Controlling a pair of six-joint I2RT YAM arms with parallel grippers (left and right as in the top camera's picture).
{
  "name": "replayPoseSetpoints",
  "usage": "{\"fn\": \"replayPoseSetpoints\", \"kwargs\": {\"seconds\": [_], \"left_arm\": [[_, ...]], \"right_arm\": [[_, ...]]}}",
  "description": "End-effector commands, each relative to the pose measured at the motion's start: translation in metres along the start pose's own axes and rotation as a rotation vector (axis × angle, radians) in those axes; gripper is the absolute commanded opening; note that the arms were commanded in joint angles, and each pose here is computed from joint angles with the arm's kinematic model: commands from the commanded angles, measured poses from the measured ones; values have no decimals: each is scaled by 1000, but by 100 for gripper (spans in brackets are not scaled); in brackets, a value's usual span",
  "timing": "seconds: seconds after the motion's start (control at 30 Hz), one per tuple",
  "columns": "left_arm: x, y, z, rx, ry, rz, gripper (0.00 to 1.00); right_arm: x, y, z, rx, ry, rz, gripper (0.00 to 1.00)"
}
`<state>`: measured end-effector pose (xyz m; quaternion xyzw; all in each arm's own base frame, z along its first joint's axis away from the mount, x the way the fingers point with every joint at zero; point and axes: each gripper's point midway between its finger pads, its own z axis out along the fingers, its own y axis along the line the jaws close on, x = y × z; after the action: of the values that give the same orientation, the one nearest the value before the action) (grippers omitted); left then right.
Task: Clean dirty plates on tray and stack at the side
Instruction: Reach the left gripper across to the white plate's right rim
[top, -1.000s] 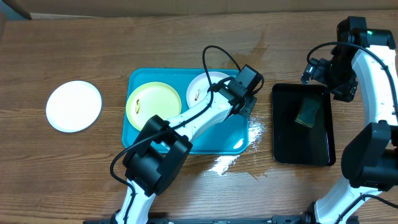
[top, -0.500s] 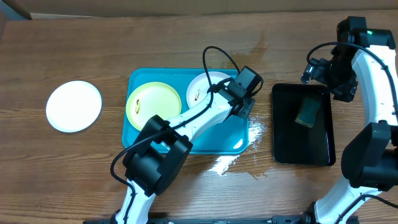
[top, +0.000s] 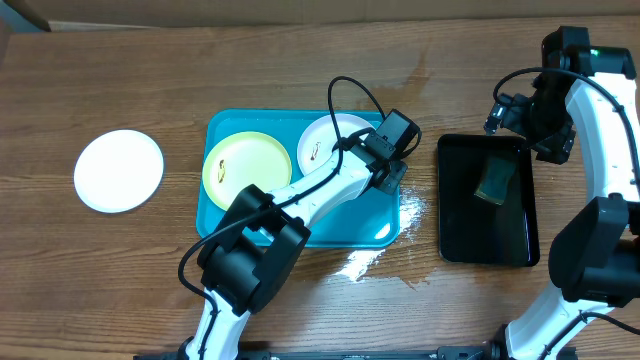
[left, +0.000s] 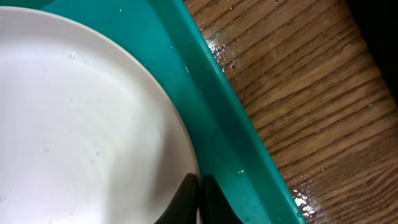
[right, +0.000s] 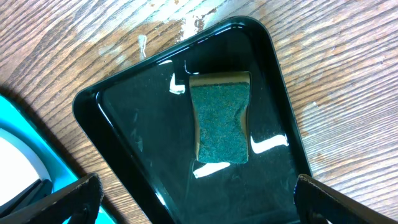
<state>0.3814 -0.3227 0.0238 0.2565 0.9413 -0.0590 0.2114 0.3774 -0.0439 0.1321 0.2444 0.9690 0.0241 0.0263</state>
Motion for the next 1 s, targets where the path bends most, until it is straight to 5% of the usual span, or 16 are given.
{"fn": "replayPoseSetpoints", "kwargs": {"seconds": [0.0, 0.33, 0.53, 0.7, 0.97], "left_arm": [[6, -2, 0, 35, 24, 1, 4], [50, -14, -9, 135, 191, 367, 4], [96, 9, -29, 105, 418, 617, 4], [112, 42, -53, -39, 577, 675, 4], [72, 6, -92, 151, 428, 561, 30]], "right_arm": [[-3, 3, -11, -15, -36, -1, 100], [-3, 3, -11, -15, -36, -1, 100], [-3, 3, -11, -15, -36, -1, 100], [-3, 3, -11, -15, -36, -1, 100], [-3, 3, -11, -15, -36, -1, 100]]}}
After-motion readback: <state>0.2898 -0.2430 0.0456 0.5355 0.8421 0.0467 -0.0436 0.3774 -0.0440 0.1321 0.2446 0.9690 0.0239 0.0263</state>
